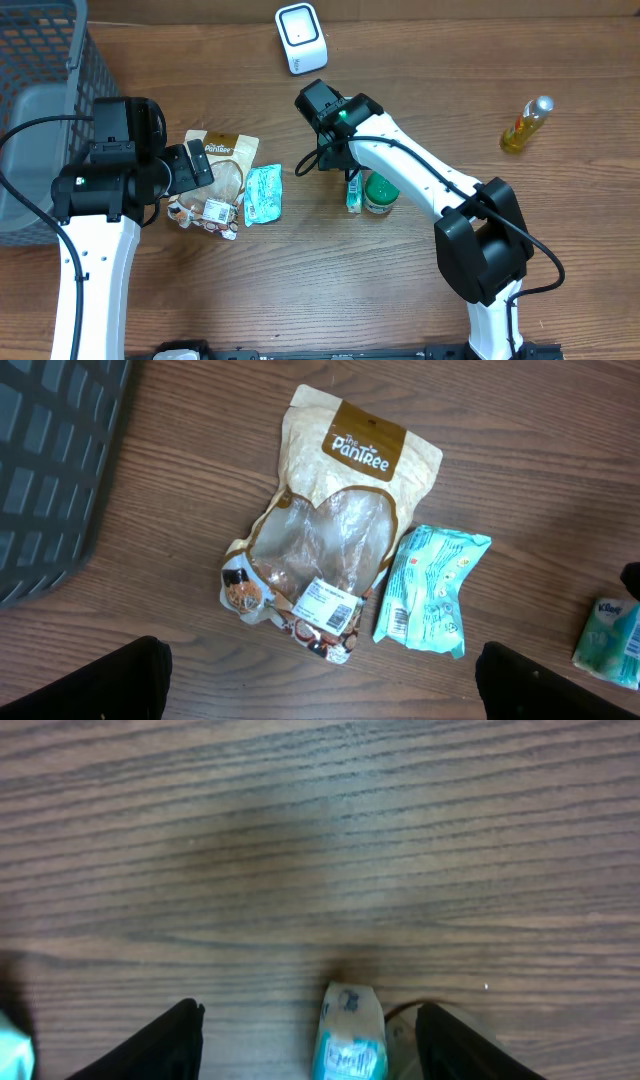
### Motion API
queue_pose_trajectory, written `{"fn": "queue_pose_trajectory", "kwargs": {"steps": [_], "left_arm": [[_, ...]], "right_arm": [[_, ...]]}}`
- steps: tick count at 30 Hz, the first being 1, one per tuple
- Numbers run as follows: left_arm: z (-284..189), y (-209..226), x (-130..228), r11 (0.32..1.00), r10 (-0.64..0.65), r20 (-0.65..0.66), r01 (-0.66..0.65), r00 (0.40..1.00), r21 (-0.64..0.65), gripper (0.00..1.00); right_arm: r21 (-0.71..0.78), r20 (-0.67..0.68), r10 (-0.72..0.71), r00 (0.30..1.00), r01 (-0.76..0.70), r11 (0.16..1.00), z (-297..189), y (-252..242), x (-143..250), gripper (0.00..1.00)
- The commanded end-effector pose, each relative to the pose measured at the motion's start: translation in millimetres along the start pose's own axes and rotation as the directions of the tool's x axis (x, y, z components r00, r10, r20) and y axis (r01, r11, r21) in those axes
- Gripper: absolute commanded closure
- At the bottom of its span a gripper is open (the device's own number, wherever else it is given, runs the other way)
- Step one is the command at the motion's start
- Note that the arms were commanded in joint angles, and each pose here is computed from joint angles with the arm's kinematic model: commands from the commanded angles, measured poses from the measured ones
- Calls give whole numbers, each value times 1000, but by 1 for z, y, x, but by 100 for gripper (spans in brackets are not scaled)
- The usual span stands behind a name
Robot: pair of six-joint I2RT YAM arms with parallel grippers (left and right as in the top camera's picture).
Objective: Scan the item barcode
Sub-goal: 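Lower the right gripper onto the Kleenex pack and close on it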
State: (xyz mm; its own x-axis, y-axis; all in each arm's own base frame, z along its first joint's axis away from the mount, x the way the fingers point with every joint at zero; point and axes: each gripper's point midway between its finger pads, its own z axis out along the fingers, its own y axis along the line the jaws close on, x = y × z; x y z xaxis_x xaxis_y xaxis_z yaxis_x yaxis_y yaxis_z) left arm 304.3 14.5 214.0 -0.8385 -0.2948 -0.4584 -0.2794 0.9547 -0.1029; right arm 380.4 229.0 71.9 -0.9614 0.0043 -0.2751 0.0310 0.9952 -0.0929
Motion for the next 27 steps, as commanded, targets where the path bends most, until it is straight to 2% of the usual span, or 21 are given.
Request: {"fn": "queue_pose_trajectory", "kwargs": {"steps": [1, 23, 27], "left_arm": [[-1, -2, -3, 1000, 15, 8, -15, 1000, -1, 1], [-1, -2, -3, 1000, 15, 8, -15, 1000, -1, 1], [-1, -2, -3, 1000, 15, 8, -15, 1000, -1, 0]], "right_arm": [[22, 30, 18, 999, -19, 1000, 1, -6, -3, 34], [39, 4, 10, 1000, -10, 999, 32, -11, 18, 35], [32, -10, 8, 1000, -8, 999, 32, -10, 21, 41]]}}
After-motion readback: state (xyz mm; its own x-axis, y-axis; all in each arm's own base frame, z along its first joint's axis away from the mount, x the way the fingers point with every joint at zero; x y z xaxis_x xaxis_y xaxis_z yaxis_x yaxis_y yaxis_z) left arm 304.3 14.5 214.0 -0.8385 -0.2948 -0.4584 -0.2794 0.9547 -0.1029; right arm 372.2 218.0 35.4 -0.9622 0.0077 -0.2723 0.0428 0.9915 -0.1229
